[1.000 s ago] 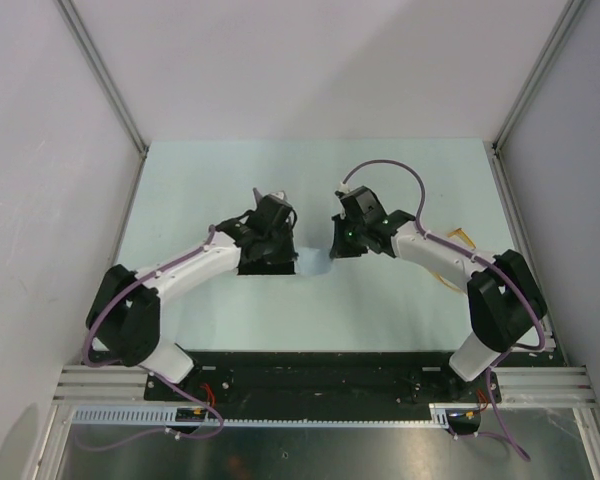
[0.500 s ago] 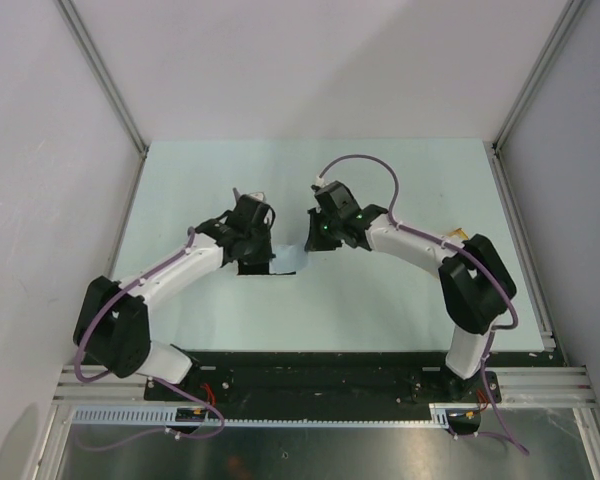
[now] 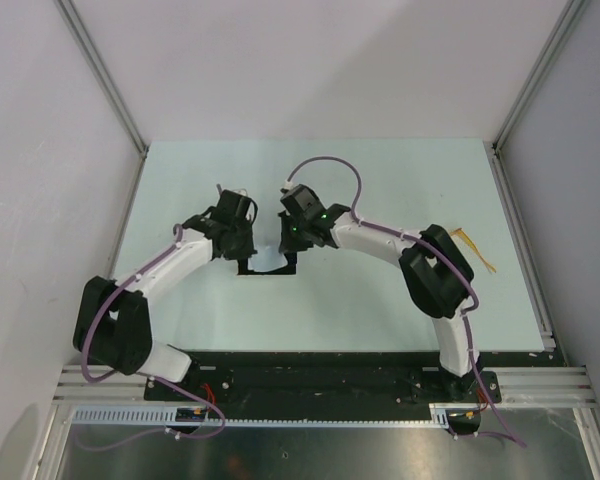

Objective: Organize the sunglasses
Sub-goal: Place the folded cleaning cloth in the sunglasses case.

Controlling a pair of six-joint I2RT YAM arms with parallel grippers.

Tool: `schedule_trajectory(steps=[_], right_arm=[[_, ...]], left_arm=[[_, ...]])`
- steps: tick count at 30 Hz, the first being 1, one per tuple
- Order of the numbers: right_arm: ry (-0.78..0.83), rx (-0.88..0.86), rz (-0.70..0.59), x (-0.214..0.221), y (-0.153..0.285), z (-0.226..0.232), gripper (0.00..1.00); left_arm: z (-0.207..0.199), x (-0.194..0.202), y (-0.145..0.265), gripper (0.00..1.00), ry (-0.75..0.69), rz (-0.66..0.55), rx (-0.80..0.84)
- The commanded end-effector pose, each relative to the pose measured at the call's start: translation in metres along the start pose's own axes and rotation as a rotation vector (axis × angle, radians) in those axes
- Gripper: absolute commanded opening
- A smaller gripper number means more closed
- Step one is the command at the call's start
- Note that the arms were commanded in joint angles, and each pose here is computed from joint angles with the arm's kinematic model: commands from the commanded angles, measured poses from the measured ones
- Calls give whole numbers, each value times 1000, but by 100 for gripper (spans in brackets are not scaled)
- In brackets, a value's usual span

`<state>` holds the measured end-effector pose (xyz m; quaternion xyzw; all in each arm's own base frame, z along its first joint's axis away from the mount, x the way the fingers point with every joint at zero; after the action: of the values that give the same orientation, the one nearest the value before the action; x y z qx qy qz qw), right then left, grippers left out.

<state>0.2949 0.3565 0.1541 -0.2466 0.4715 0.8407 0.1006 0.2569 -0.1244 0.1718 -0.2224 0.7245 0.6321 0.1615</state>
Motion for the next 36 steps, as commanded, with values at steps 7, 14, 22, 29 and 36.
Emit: schedule_trajectory(steps=[7, 14, 22, 29, 36], right_arm=[[-2, 105, -48, 0, -21, 1, 0], [15, 125, -89, -2, -25, 3, 0], [32, 130, -123, -3, -12, 7, 0], [32, 119, -163, -11, 2, 15, 0], [27, 120, -176, -13, 5, 16, 0]], left_arm=[[18, -7, -21, 0, -56, 32, -81], [14, -14, -27, 0, -69, 37, -50], [14, -14, -21, 0, -70, 18, -32], [12, -22, -10, 1, -76, -25, -15], [9, -25, -11, 0, -71, -21, 3]])
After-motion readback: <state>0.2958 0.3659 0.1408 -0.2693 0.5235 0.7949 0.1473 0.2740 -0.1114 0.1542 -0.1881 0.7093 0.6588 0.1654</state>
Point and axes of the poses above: each gripper's point midway between its finger pads, its own y axis back along the fingers, its own z axis along the line the jaws close on, x = y × z, the point moved 9 cm from there along y, back along the fingers
